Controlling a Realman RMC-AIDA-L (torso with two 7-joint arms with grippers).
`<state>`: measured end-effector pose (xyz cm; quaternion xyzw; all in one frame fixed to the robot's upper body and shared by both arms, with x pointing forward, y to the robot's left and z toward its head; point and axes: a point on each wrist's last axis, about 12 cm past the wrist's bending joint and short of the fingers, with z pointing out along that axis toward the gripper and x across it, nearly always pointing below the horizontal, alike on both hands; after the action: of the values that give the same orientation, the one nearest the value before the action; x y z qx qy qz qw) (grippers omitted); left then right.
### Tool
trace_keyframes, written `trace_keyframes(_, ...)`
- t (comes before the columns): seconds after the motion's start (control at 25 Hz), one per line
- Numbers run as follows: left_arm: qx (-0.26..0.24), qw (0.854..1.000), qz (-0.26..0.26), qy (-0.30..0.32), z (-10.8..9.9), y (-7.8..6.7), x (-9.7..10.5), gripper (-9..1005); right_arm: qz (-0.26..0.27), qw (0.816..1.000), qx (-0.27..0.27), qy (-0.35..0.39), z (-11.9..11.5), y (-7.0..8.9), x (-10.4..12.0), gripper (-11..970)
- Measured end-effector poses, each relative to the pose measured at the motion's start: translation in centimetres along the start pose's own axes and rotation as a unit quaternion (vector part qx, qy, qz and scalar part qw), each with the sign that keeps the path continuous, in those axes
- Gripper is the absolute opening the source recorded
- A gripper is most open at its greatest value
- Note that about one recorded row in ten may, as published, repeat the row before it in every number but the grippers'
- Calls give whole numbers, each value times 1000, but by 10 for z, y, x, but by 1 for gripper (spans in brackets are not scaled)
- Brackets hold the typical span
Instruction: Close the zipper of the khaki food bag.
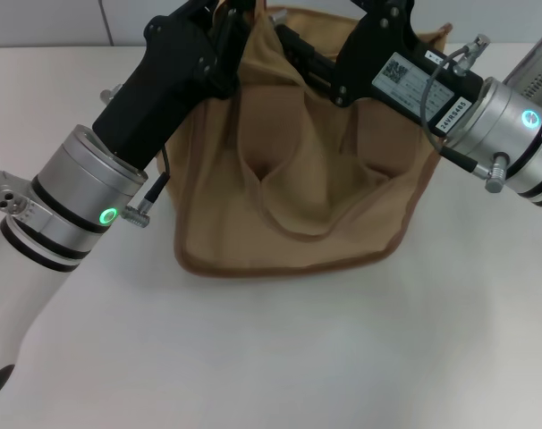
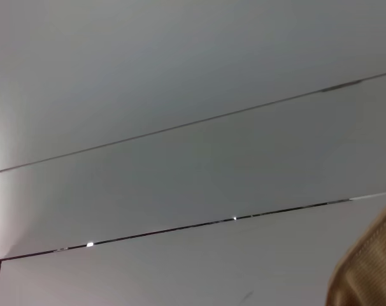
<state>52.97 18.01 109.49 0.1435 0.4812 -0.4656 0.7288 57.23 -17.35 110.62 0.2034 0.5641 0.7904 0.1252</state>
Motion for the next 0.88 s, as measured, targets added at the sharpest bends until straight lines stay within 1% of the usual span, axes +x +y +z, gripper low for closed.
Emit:
trace_keyframes(0.32, 0, 1000, 1, 0, 0, 0, 0, 50, -26, 999, -17, 11, 3, 5, 2, 729)
trace_keyframes(0.88, -4, 1000, -4, -1, -2, 0, 0, 51, -22, 1000, -7, 5, 1, 1, 2, 727)
